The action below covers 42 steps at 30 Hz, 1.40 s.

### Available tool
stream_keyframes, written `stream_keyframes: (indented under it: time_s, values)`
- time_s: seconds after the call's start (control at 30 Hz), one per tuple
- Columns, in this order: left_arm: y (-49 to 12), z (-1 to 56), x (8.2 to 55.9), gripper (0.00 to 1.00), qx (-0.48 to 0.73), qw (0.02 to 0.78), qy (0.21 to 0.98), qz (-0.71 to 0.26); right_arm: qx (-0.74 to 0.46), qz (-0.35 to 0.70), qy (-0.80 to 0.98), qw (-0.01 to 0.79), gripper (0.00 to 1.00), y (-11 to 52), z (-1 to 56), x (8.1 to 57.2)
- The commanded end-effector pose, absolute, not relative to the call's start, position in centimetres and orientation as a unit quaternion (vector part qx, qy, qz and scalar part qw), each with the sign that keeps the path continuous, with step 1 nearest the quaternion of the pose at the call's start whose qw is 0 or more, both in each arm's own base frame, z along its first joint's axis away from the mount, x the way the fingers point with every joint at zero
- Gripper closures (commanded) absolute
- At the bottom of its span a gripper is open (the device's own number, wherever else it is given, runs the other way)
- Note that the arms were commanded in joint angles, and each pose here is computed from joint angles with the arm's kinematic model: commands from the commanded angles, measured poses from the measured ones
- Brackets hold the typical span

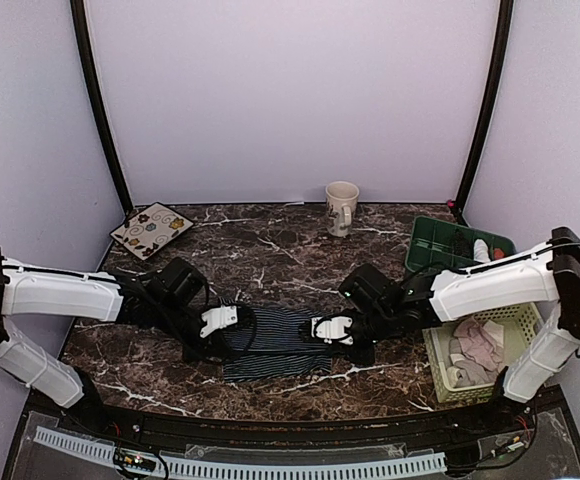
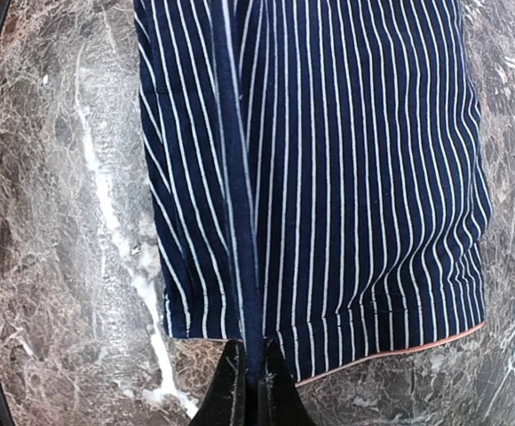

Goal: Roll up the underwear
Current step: Fold the underwear at the center of the board, then smooth out the underwear at the center of the board.

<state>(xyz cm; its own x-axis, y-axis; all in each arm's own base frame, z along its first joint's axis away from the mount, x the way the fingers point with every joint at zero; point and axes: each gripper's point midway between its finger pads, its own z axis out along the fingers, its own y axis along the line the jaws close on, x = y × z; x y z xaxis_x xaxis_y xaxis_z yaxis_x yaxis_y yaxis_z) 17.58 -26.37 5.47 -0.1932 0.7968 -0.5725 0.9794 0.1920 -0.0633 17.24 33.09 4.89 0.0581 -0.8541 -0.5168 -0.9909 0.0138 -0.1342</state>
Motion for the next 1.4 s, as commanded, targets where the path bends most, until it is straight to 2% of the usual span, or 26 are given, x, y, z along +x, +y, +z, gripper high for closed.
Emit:
stream_keyframes:
  time_s: [0.0,0.2,0.23,0.3,0.33,0.4,0.5,0.73,0.83,0.97,1.13,1.37]
  values:
    - [-25.4,6.2,17.2,1.0,0.601,0.223,0.742,-0.199,-0.684,0.15,0.664,0.261,0.99,34.3,7.8,17.3]
    - [-25.0,5.3,16.4,1.0,0.604,0.209,0.742,-0.204,-0.684,0.161,0.671,0.235,0.96,34.6,6.6,16.2]
    - [-25.0,5.1,16.4,1.0,0.604,0.209,0.742,-0.204,-0.683,0.165,0.672,0.234,0.93,34.7,6.6,16.0]
    - [-24.8,4.8,16.4,0.99,0.606,0.209,0.741,-0.199,-0.684,0.167,0.677,0.215,0.82,34.8,5.3,15.5]
    - [-24.7,4.7,16.4,0.93,0.607,0.207,0.742,-0.197,-0.685,0.168,0.677,0.208,0.78,34.8,5.0,15.2]
    - [-24.6,4.8,16.5,0.76,0.608,0.208,0.742,-0.192,-0.686,0.166,0.68,0.199,0.7,34.8,4.6,14.8]
    - [-24.5,5.8,16.4,0.62,0.608,0.219,0.738,-0.192,-0.675,0.164,0.689,0.208,0.54,34.4,5.5,14.9]
    - [-24.3,9.2,16.8,0.55,0.589,0.278,0.734,-0.193,-0.547,0.225,0.738,0.324,0.4,35.1,13.8,17.2]
    - [-24.6,9.3,16.9,0.55,0.582,0.281,0.736,-0.199,-0.479,0.27,0.758,0.35,0.41,35.1,15.5,18.0]
    - [-25.5,8.5,17.4,0.61,0.575,0.264,0.746,-0.208,-0.444,0.293,0.768,0.356,0.41,35.7,15.8,18.7]
    - [-26.4,7.5,17.8,0.64,0.577,0.256,0.746,-0.211,-0.451,0.298,0.794,0.28,0.62,37.1,12.7,18.9]
    - [-27.2,5.1,16.5,0.66,0.607,0.222,0.737,-0.198,-0.456,0.282,0.82,0.199,0.71,36.9,6.3,18.0]
